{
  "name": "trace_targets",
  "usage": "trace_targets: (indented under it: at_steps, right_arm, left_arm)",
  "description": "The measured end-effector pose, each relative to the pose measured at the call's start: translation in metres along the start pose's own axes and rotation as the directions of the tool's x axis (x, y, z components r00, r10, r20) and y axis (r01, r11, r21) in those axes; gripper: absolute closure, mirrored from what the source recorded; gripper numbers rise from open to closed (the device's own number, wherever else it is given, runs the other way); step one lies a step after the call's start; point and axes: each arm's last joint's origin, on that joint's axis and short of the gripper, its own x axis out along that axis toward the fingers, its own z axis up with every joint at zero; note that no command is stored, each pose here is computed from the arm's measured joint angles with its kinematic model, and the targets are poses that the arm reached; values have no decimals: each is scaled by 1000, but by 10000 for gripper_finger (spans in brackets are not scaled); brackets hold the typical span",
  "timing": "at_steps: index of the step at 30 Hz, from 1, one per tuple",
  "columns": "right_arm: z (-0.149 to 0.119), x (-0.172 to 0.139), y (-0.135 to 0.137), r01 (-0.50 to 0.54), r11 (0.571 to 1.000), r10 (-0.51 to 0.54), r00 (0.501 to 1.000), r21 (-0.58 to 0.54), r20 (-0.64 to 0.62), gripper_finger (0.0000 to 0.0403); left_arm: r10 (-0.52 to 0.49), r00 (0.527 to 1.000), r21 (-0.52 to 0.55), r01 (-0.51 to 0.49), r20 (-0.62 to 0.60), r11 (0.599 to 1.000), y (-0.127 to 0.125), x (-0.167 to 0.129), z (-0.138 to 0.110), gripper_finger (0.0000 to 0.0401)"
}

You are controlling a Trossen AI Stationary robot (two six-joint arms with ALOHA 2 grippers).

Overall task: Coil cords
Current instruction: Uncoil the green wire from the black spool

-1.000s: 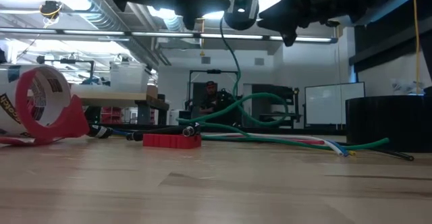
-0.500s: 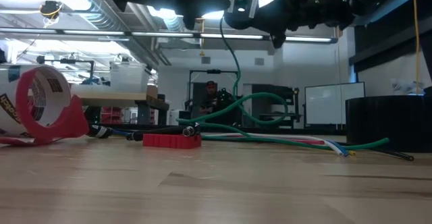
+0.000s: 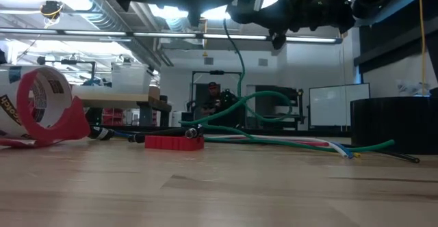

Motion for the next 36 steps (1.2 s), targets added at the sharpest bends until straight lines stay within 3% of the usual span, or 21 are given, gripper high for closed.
trace_targets:
  at_steps: [17, 29, 36]
  right_arm:
    - [1, 0, 0, -3, 1000, 3, 1000, -9, 10, 394]
    - [7, 0, 1, 7, 999, -4, 998, -38, 65, 305]
    - [9, 0, 1, 6, 999, -2, 997, -48, 81, 284]
  left_arm:
    - [2, 1000, -11, -2, -2, 1000, 0, 0, 0, 401]
    - [0, 1000, -8, 0, -2, 1000, 0, 0, 0, 401]
    - [-1, 1000, -8, 1, -2, 1000, 0, 0, 0, 401]
